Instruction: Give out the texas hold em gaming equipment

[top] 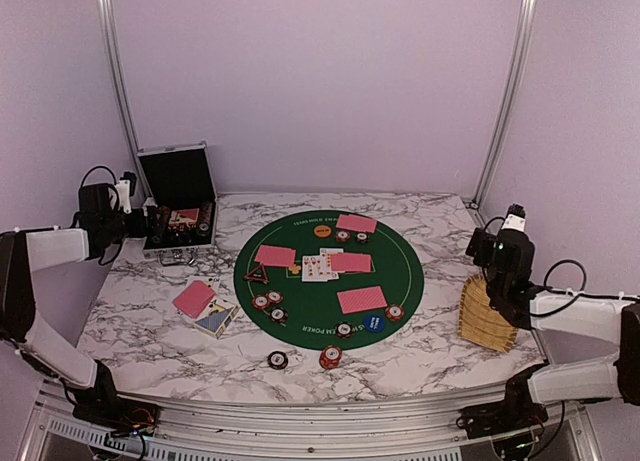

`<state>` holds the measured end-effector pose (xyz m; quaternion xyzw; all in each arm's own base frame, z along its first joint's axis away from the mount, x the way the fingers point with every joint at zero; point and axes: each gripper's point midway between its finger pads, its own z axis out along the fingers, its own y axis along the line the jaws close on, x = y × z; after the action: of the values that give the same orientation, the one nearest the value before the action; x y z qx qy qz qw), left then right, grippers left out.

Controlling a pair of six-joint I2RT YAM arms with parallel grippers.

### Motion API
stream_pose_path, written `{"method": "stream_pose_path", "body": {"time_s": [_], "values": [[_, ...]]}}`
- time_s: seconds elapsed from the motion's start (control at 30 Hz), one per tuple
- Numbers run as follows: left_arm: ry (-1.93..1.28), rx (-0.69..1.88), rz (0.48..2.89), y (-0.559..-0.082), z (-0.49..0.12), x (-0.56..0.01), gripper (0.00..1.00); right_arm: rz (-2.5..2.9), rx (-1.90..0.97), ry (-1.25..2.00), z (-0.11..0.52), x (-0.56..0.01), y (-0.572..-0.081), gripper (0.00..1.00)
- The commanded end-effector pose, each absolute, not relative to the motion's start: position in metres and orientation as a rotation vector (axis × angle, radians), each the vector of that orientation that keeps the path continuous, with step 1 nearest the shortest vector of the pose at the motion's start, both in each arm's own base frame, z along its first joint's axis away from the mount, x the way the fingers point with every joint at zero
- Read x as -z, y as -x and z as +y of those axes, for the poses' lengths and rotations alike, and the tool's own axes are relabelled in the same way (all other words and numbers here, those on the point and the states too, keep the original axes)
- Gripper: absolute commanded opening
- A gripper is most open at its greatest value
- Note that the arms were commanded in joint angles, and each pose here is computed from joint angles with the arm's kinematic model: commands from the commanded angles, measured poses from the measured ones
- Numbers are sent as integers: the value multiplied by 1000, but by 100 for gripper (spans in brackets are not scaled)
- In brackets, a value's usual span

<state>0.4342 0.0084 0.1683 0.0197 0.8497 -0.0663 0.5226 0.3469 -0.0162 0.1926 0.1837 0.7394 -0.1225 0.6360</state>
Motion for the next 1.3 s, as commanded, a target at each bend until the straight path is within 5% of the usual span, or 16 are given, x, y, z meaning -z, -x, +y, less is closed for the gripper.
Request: {"method": "stream_pose_path", "body": {"time_s": [0.0,1.27], "values": [[-69,181,1871,-446,5,-187,99,1482,333,-510,-37,-221,-336,99],[121,182,1819,-420,19,-159,99,1462,414,-493,-68,-167,-335,99]]}}
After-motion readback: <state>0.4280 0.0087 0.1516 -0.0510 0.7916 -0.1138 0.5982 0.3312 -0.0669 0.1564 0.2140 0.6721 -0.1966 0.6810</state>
